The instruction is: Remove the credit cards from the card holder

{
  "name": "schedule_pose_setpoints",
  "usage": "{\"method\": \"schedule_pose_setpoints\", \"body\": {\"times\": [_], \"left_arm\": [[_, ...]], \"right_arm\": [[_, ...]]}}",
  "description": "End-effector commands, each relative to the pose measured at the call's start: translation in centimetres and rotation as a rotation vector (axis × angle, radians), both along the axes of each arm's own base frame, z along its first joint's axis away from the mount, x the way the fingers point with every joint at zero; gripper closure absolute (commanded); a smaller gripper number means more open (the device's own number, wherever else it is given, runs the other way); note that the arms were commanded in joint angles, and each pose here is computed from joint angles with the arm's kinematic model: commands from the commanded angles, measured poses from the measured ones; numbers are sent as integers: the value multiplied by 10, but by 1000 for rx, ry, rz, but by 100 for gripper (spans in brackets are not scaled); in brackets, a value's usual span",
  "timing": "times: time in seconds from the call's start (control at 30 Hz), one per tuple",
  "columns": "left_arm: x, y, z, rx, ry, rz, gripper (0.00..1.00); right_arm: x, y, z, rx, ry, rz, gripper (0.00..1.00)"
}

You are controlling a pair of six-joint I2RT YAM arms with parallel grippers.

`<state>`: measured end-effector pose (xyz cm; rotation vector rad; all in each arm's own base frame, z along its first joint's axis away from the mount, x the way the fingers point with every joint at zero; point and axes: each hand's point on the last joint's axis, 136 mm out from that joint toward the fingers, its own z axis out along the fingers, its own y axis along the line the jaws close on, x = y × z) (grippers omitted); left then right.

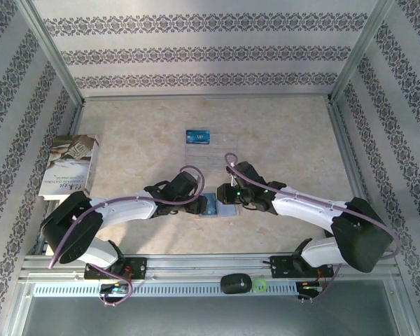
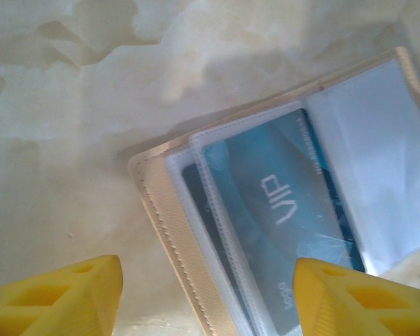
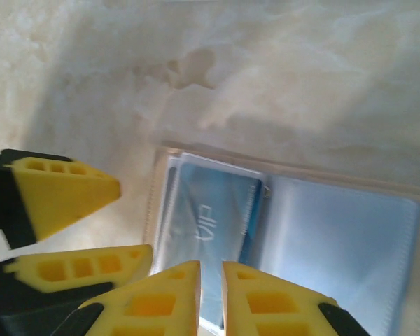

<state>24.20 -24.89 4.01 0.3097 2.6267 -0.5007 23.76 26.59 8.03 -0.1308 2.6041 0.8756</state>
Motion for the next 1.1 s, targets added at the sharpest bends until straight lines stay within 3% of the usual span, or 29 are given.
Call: {"method": "schedule_pose_setpoints", "body": {"times": [0.0,0.23,0.4,0.63,0.77,1.07], "left_arm": [[12,-7,4,10,-55,-13,34],[16,-10,-4,14,-47,-17,31],[15,3,-10,46,-30,26,40],[12,16,-17,59,-15,64,41],[10,24,-30,98,22,80,46],[-3,22,-45,69,91,68,49]], "right_arm": [[-7,16,-4,56,71,70,83],[-8,17,-29,37,161,52,84],[-8,14,-38,26,188,39,82],[-6,10,-46,13,205,20,79],[-4,7,-49,7,209,7,79],[-5,17,-53,52,235,31,79]]}}
